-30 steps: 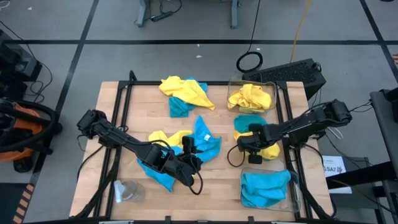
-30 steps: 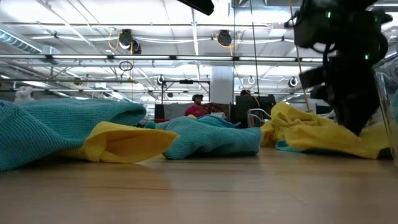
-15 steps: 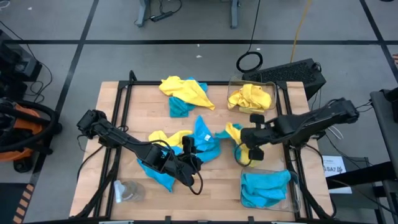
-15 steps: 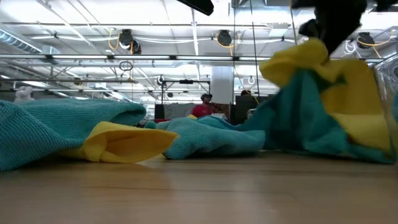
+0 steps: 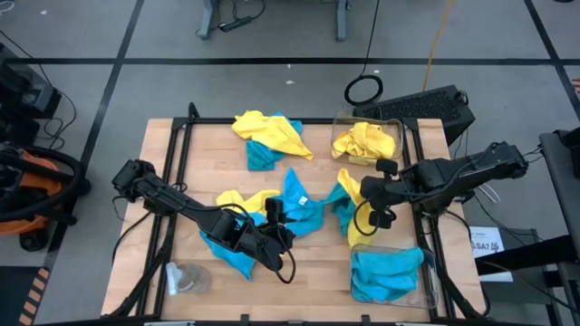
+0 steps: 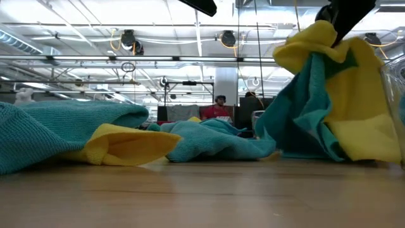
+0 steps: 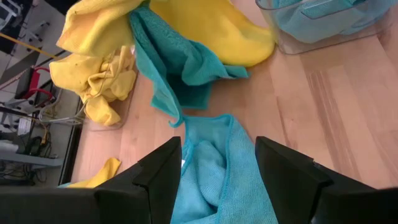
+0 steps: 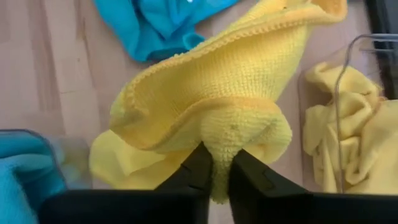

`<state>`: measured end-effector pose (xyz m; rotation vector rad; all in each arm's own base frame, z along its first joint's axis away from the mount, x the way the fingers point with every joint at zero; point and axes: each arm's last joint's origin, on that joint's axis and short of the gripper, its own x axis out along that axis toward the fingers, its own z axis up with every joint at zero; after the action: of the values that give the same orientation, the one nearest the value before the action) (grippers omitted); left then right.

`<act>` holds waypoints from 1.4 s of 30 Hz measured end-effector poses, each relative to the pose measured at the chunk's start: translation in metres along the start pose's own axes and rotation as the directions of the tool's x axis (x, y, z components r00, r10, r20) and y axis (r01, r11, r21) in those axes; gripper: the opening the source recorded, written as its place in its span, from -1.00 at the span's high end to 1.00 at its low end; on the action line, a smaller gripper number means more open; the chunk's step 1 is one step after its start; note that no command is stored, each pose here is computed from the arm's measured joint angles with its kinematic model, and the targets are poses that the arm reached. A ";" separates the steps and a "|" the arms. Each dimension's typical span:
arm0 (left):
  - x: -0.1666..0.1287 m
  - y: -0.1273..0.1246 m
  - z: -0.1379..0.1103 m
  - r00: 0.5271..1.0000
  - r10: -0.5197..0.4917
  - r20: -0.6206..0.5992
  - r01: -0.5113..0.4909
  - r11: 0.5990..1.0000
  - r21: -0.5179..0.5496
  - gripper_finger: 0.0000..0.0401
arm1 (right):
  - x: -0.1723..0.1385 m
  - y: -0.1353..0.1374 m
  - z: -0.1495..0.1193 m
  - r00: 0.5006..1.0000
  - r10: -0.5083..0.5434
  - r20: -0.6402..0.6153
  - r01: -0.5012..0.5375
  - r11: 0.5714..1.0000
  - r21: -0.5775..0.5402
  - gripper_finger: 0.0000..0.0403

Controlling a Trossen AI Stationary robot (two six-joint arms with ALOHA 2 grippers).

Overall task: Sort microfiber towel by color & place in baskets
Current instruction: Put the yellow microfiber cloth into the top transparent bin

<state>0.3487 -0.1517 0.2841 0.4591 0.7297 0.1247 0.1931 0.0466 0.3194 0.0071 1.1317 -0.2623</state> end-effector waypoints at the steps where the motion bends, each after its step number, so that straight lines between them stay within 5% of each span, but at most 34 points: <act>1: 0.000 0.000 0.000 1.000 0.000 0.000 0.000 1.000 0.000 -0.06 | 0.000 0.000 0.000 1.000 -0.007 0.003 0.007 1.000 0.002 0.77; 7: 0.000 0.000 0.000 1.000 0.000 0.000 0.000 1.000 -0.005 -0.06 | 0.002 0.000 0.000 0.999 -0.031 0.007 0.032 0.999 -0.024 0.54; 13: 0.000 0.000 0.000 1.000 -0.001 -0.001 0.001 1.000 -0.004 -0.06 | 0.013 0.006 -0.002 0.998 -0.041 -0.037 0.036 0.992 -0.121 0.93; 20: 0.000 0.000 0.000 1.000 -0.001 -0.001 0.001 1.000 -0.004 -0.06 | 0.023 0.009 0.000 0.975 -0.222 0.000 0.218 0.961 -0.168 0.98; 27: 0.000 0.000 0.000 1.000 -0.001 -0.001 0.001 1.000 -0.003 -0.06 | 0.016 -0.003 0.002 0.912 -0.401 0.082 0.404 0.915 -0.016 0.99; 42: 0.000 0.000 0.000 1.000 0.000 0.001 0.000 1.000 -0.006 -0.06 | -0.040 -0.027 0.012 0.796 -0.508 0.330 0.456 0.861 0.225 1.00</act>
<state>0.3488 -0.1516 0.2843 0.4538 0.7285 0.1270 0.1820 0.0267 0.3636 -0.2117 0.7071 -0.7694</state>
